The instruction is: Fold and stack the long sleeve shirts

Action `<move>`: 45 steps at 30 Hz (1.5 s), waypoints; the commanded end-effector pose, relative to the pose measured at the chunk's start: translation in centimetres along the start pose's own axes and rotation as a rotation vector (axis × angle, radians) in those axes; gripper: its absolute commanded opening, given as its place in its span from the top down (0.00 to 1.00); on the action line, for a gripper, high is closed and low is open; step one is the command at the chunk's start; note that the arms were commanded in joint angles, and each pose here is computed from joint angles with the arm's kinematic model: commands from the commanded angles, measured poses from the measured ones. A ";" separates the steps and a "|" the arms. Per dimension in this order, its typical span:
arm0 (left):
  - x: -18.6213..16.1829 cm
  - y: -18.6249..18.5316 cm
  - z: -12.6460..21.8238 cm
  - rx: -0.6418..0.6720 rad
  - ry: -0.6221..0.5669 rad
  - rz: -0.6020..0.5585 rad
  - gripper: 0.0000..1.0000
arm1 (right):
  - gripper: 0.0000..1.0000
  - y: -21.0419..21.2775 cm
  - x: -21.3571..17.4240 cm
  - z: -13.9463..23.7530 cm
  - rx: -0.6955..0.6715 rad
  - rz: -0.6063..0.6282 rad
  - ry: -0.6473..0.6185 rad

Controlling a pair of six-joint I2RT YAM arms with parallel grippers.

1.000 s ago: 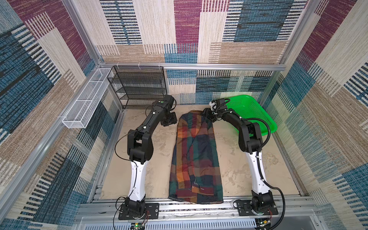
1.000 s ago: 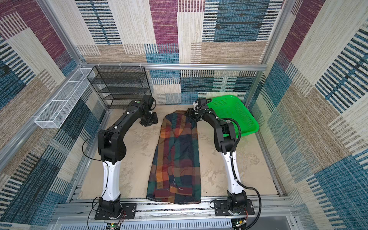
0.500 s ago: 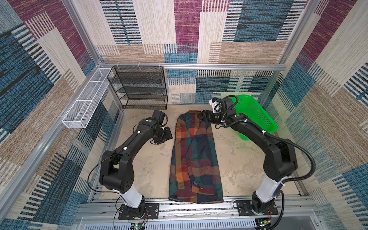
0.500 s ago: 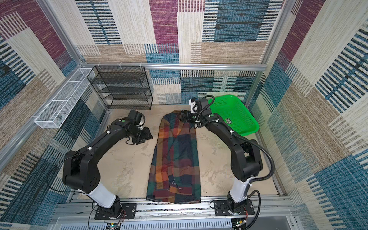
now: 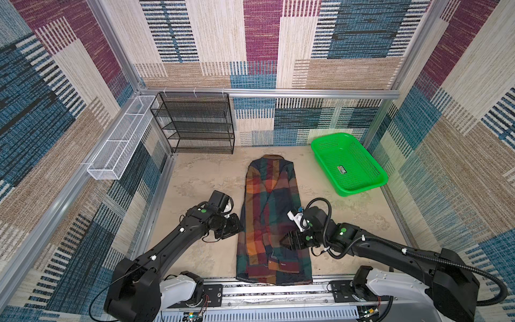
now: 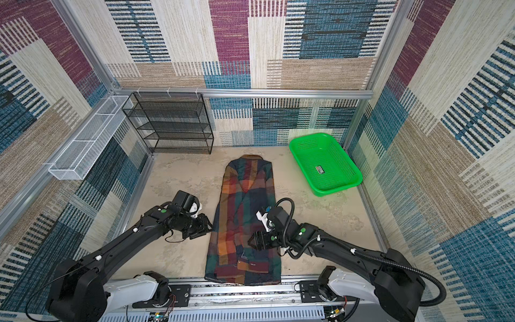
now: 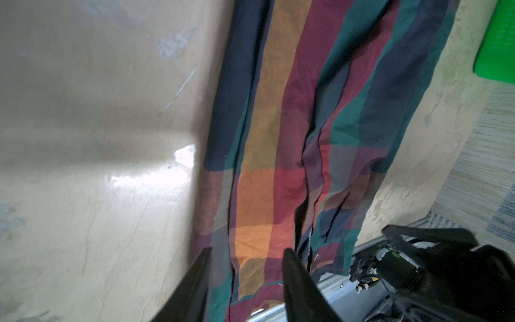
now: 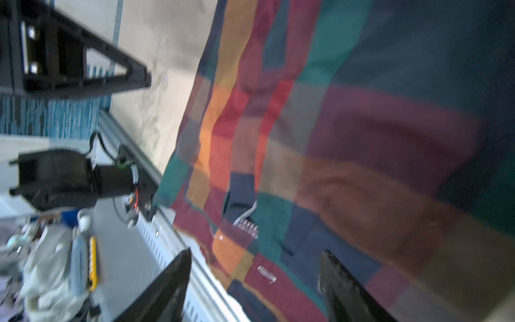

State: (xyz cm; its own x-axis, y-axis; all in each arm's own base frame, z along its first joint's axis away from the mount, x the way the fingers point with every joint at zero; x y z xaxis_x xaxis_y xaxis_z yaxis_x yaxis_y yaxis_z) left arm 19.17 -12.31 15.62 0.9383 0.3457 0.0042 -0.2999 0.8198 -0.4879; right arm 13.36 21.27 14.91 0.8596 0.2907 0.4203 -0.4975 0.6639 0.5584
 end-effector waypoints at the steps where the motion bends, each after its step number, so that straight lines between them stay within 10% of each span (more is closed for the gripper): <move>1: -1.6 0.3 -1.0 -0.033 0.021 0.036 0.75 | 0.33 1.3 -0.9 -1.5 0.036 -0.042 -0.005; 7: -4.2 1.0 -2.8 -0.007 0.045 0.032 1.00 | 0.38 1.7 -2.7 -4.1 -0.059 -0.061 0.085; 27: -7.6 1.3 -5.2 0.015 0.065 -0.047 1.00 | 0.34 0.9 -3.5 -2.0 -0.264 -0.118 0.098; 33: -7.1 1.9 -1.8 0.043 -0.056 -0.156 0.29 | 0.13 -0.3 -4.6 1.2 -0.320 -0.206 0.058; 45: -9.5 4.3 -3.4 -0.022 0.113 -0.108 0.23 | 0.13 -2.1 -8.8 2.5 -0.207 -0.364 0.102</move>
State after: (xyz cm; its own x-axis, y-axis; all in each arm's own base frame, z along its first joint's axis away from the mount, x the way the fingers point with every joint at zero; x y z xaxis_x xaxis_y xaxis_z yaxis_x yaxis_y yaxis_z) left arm 10.06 -13.30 10.88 0.9771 0.2126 0.0093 -0.1844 0.8674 -0.4622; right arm 7.11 15.53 12.31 0.9739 0.0969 0.2050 -0.1817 0.8743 0.4500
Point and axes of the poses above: each gripper's point midway between its finger pads, its own z axis back along the fingers, its own y axis along the line the jaws close on, x = y × z, the point moved 8 cm from there along z, back along the fingers, and after that the axes turned 8 degrees about z, right-handed, at the moved point
